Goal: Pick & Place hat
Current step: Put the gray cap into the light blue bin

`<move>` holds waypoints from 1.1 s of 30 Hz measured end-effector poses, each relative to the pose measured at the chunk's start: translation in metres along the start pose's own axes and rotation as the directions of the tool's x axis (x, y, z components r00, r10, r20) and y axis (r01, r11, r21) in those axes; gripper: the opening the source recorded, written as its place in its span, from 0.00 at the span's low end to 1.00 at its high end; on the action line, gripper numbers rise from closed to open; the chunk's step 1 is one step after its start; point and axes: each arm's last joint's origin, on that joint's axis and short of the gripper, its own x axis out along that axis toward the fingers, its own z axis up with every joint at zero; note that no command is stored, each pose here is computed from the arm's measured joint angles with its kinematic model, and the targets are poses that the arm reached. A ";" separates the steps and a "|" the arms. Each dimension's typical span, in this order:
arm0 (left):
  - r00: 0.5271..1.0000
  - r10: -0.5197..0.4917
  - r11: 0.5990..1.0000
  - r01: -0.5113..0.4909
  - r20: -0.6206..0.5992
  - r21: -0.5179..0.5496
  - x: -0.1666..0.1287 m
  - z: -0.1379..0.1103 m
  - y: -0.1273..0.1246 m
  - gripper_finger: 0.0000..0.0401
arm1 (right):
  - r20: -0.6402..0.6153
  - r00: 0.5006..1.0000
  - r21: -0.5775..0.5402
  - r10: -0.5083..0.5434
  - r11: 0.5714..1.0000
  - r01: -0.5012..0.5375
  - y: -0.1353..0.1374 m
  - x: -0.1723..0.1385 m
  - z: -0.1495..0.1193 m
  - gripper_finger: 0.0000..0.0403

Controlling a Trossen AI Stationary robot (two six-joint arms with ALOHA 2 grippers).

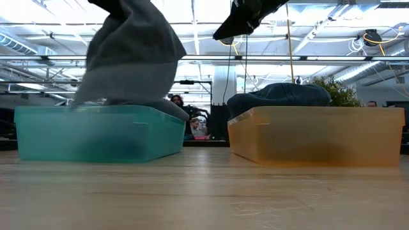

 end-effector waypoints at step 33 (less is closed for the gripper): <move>0.962 -0.029 0.949 -0.060 -0.273 -0.310 0.043 -0.009 0.008 0.04 | 0.002 1.000 0.000 -0.001 1.000 0.001 0.000 0.000 0.000 0.07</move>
